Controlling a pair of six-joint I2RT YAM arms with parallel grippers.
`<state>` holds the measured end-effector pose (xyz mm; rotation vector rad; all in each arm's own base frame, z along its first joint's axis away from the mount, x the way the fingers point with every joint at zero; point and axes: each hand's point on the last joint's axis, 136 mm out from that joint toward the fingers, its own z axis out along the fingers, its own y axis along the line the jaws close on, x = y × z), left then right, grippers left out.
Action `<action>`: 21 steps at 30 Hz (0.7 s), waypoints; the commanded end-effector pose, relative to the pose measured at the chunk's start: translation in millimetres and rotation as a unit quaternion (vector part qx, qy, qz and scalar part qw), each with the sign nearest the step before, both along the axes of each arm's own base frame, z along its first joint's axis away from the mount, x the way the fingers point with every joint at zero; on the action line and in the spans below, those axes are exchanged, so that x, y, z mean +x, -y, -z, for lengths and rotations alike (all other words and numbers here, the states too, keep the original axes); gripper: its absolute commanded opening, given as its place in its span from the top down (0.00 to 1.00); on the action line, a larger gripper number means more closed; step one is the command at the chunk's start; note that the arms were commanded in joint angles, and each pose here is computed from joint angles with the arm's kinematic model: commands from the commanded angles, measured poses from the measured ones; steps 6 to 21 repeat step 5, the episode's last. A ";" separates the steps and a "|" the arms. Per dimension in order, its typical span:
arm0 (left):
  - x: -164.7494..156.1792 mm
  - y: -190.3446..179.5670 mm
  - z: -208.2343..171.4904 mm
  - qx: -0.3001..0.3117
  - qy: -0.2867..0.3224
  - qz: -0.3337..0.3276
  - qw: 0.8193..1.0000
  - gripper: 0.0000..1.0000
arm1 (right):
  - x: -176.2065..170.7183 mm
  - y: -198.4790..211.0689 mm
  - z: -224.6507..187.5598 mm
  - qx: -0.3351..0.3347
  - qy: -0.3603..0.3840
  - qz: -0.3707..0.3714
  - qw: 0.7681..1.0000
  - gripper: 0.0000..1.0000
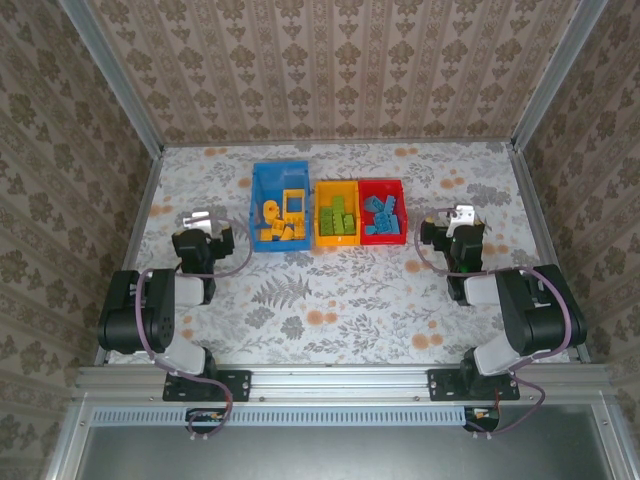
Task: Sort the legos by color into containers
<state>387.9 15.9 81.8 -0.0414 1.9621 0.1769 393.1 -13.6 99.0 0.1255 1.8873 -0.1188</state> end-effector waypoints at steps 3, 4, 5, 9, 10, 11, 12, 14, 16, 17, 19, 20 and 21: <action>7.8 0.5 -14.1 0.008 0.023 0.002 1.000 0.00 | 4.5 -1.5 -0.3 0.009 -0.004 -0.017 1.000 0.00; 7.2 0.7 -14.8 0.008 0.025 0.002 1.000 0.00 | 2.0 1.3 -1.3 0.009 0.003 -0.008 1.000 0.00; 5.7 -1.5 -15.5 0.006 0.029 -0.003 1.000 0.00 | -2.0 4.7 -2.7 0.009 0.013 0.002 1.000 0.00; 5.7 -1.5 -15.5 0.006 0.029 -0.003 1.000 0.00 | -2.0 4.7 -2.7 0.009 0.013 0.002 1.000 0.00; 5.7 -1.5 -15.5 0.006 0.029 -0.003 1.000 0.00 | -2.0 4.7 -2.7 0.009 0.013 0.002 1.000 0.00; 5.7 -1.5 -15.5 0.006 0.029 -0.003 1.000 0.00 | -2.0 4.7 -2.7 0.009 0.013 0.002 1.000 0.00; 5.7 -1.5 -15.5 0.006 0.029 -0.003 1.000 0.00 | -2.0 4.7 -2.7 0.009 0.013 0.002 1.000 0.00; 5.7 -1.5 -15.5 0.006 0.029 -0.003 1.000 0.00 | -2.0 4.7 -2.7 0.009 0.013 0.002 1.000 0.00; 5.7 -1.5 -15.5 0.006 0.029 -0.003 1.000 0.00 | -2.0 4.7 -2.7 0.009 0.013 0.002 1.000 0.00; 5.7 -1.5 -15.5 0.006 0.029 -0.003 1.000 0.00 | -2.0 4.7 -2.7 0.009 0.013 0.002 1.000 0.00; 5.7 -1.5 -15.5 0.006 0.029 -0.003 1.000 0.00 | -2.0 4.7 -2.7 0.009 0.013 0.002 1.000 0.00; 5.7 -1.5 -15.5 0.006 0.029 -0.003 1.000 0.00 | -2.0 4.7 -2.7 0.009 0.013 0.002 1.000 0.00; 5.7 -1.5 -15.5 0.006 0.029 -0.003 1.000 0.00 | -2.0 4.7 -2.7 0.009 0.013 0.002 1.000 0.00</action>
